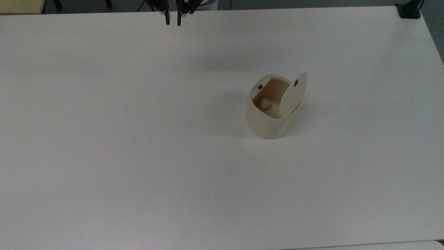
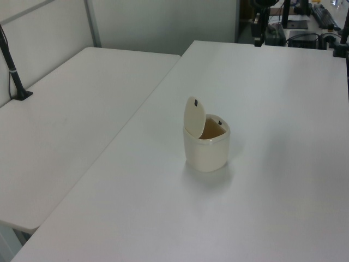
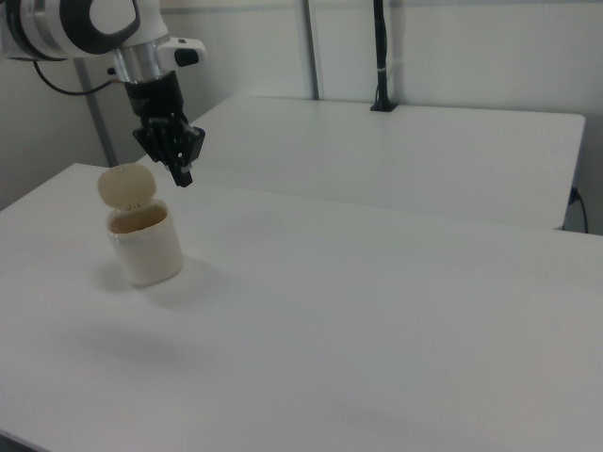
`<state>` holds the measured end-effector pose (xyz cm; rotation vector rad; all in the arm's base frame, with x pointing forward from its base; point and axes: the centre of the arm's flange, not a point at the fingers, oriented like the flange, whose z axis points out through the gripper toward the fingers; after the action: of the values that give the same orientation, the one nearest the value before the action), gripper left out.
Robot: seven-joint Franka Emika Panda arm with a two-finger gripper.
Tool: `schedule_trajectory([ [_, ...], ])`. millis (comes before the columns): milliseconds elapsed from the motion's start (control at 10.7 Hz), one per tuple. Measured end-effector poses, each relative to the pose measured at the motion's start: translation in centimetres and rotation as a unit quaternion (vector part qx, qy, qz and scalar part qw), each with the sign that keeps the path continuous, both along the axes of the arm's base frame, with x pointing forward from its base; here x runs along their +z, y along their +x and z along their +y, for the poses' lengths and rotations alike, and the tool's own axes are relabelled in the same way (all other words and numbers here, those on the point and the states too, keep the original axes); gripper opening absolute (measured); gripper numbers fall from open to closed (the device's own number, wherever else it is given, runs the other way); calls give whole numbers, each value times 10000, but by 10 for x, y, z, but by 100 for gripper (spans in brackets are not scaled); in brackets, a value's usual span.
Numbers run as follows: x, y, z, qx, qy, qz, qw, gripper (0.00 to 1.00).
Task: Close the trash bin
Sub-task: 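Move the gripper from its start pose toward the open bin lid, then lower the gripper to the top edge of the raised cream lid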
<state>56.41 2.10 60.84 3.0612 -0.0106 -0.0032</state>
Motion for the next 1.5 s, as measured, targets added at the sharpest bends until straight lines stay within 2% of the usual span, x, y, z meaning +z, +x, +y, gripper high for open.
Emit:
schedule_trajectory([
  [94, 0, 0, 0, 0, 0, 1, 10000, 8],
  [655, -4, 1, 2, 17, -1, 37, 10000, 7],
  [1122, -29, 10, 35, 299, 16, 202, 9993, 7],
  [1309, -32, 14, 60, 474, 230, 84, 9986, 7],
  [1496, -35, 19, 86, 683, 305, -100, 9971, 7],
])
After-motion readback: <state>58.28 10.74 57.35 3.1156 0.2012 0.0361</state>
